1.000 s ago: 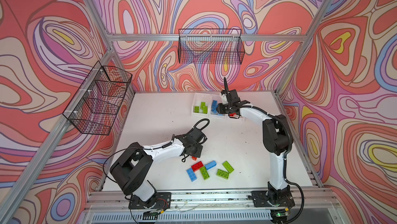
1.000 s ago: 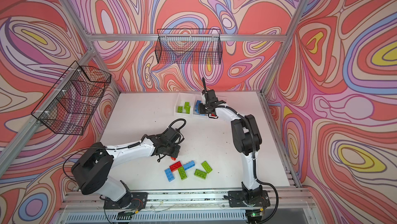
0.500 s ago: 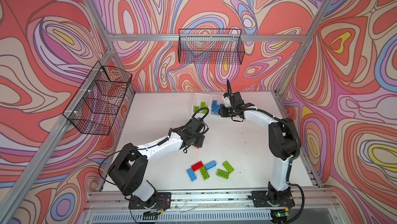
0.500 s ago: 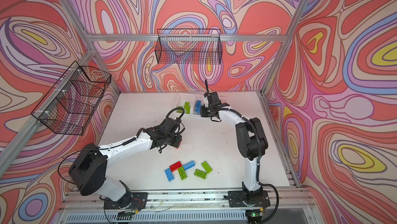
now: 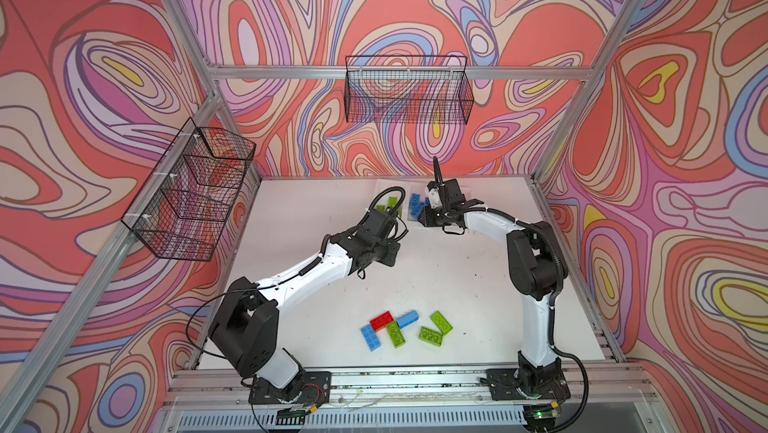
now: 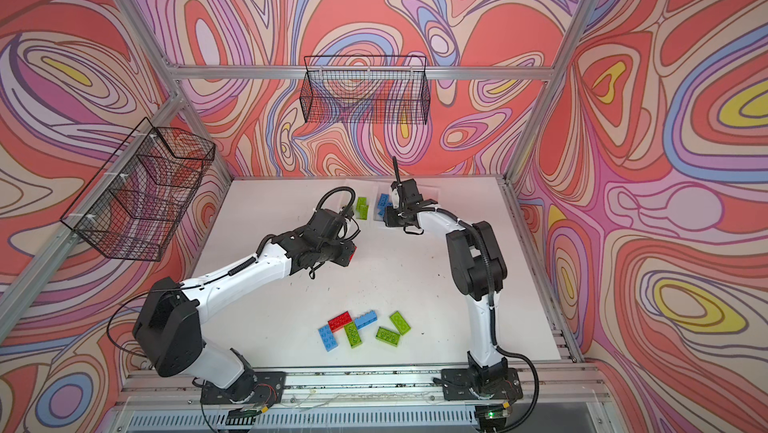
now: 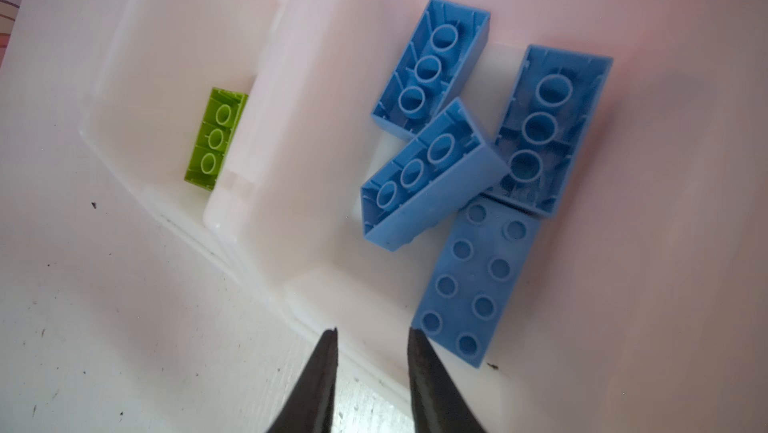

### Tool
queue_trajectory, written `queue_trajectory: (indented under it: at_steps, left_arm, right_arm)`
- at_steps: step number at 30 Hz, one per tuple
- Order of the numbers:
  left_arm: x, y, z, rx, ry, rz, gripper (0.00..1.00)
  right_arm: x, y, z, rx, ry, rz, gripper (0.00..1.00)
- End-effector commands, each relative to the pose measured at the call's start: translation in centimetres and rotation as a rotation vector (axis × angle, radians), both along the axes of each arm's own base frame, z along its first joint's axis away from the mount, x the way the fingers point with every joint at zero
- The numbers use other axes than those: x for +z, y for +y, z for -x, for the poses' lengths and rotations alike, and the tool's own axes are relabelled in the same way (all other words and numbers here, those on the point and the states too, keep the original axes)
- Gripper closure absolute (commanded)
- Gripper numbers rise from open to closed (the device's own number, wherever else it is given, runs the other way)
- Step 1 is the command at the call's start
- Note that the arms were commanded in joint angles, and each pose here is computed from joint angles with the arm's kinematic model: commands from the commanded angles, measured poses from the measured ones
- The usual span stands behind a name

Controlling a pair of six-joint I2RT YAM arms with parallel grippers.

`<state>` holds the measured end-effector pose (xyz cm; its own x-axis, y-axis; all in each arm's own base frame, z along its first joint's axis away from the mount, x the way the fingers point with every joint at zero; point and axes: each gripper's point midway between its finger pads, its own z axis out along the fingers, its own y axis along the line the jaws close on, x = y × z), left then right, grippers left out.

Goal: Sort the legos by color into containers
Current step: 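Release the red brick into the farthest bin while the right reaches the pile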

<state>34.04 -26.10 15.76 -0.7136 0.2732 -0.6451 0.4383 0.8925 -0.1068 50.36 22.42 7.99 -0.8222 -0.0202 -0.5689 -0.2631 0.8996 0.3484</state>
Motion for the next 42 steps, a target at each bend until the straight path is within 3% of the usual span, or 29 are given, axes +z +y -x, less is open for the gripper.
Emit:
queue_trajectory:
  at_steps: [1,8,15,21,27,34,38,42]
  left_arm:
    - [1.4,-1.2,-1.5,-0.049,-0.044,0.001,0.89]
    - [4.5,-5.3,-4.5,-0.132,-0.115,0.085,0.89]
    - [6.2,-11.2,-7.7,-0.242,-0.186,0.204,0.88]
    - [6.2,-16.6,-10.9,-0.346,-0.238,0.301,0.87]
    - [4.5,-20.6,-14.5,-0.407,-0.294,0.339,0.86]
    - [2.6,-23.2,-17.7,-0.374,-0.299,0.393,0.8]
    - [2.4,-23.6,-18.4,-0.348,-0.296,0.419,0.56]
    - [4.1,-23.0,-18.3,-0.339,-0.323,0.4,0.21]
  right_arm:
    - [1.4,-0.5,-1.7,-0.034,-0.043,-0.018,0.69]
    - [7.2,-2.9,-0.7,-0.074,-0.138,-0.08,0.65]
    - [11.5,-11.6,3.1,-0.283,-0.224,-0.09,0.65]
    - [10.4,-15.9,7.5,-0.417,-0.205,-0.078,0.64]
    - [8.0,-15.8,12.5,-0.38,-0.119,-0.058,0.63]
    - [5.8,-13.4,18.8,-0.288,-0.03,-0.088,0.54]
    - [3.8,-10.6,21.9,-0.234,0.028,-0.039,0.53]
    - [1.6,-8.2,24.2,-0.183,0.094,0.012,0.53]
